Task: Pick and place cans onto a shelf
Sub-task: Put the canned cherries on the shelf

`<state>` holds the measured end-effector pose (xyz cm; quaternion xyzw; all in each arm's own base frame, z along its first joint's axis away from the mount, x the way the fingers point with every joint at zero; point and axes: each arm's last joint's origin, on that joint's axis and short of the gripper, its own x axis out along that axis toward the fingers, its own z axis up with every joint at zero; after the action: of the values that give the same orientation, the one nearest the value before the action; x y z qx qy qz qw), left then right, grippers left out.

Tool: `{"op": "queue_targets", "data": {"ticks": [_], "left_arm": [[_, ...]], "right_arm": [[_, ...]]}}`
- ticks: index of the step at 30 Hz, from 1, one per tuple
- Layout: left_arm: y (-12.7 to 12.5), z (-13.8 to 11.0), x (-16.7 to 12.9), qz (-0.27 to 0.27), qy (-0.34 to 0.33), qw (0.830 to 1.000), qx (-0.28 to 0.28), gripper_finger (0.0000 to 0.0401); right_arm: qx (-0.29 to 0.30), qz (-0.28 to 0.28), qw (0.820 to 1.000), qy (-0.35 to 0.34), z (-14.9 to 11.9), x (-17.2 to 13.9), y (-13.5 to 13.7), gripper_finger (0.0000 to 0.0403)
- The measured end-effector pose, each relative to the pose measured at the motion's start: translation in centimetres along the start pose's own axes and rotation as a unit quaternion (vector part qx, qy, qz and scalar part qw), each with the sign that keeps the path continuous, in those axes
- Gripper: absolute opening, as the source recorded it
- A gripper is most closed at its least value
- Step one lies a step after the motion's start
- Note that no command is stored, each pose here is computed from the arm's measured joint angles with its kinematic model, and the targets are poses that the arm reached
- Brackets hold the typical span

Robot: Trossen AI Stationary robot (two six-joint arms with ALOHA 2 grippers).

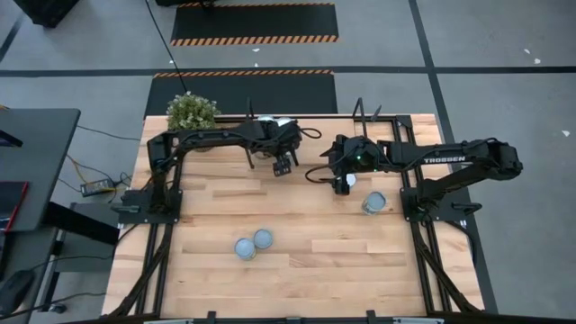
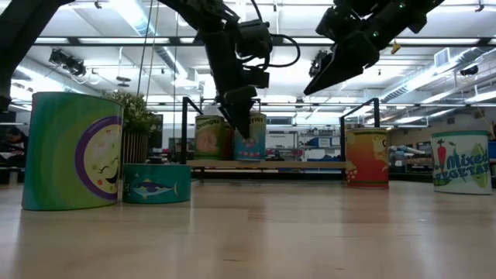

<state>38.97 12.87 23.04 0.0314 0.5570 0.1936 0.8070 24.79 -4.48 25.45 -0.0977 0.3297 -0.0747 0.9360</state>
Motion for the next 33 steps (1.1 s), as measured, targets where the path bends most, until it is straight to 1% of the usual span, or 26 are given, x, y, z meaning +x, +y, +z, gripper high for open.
{"op": "queue_targets", "data": {"ticks": [7,12,14,17,19,24,26,29,33], "left_arm": [[0.4,1.3,-1.7,0.031,-0.020,0.999,-0.002,0.0354],[0.6,1.3,-1.9,0.057,-0.011,0.998,-0.005,0.0354],[0.4,1.1,-2.0,0.067,-0.004,0.998,-0.008,0.0354],[-0.1,0.9,-2.5,0.064,0.005,0.998,0.000,0.0354],[-0.7,0.8,-3.3,0.059,0.003,0.998,0.008,0.0354],[-2.1,0.6,-6.0,0.049,-0.014,0.998,0.027,0.0354],[-2.5,0.4,-7.4,0.050,-0.023,0.998,0.031,0.0351],[-2.9,-0.1,-9.9,0.042,-0.042,0.998,0.033,0.0338],[-3.1,-0.8,-12.8,0.021,-0.072,0.997,0.031,0.0318]], "right_arm": [[-0.001,0.005,1.000,-0.002,0.0,0.0,0.0,0.0377],[0.000,0.006,1.000,-0.003,0.0,0.0,0.1,0.0377],[-0.001,-0.002,1.000,-0.004,0.1,0.0,0.0,0.0377],[0.002,-0.018,1.000,-0.020,0.4,0.2,-0.3,0.0377],[0.006,-0.025,0.999,-0.029,0.6,0.6,-0.6,0.0377],[0.007,-0.041,0.998,-0.046,0.6,3.3,-1.3,0.0377],[0.003,-0.061,0.997,-0.044,0.3,4.7,-1.8,0.0377],[-0.004,-0.116,0.993,-0.030,-0.3,6.3,-2.9,0.0377],[-0.003,-0.170,0.985,-0.013,-1.1,7.7,-4.4,0.0377]]}}
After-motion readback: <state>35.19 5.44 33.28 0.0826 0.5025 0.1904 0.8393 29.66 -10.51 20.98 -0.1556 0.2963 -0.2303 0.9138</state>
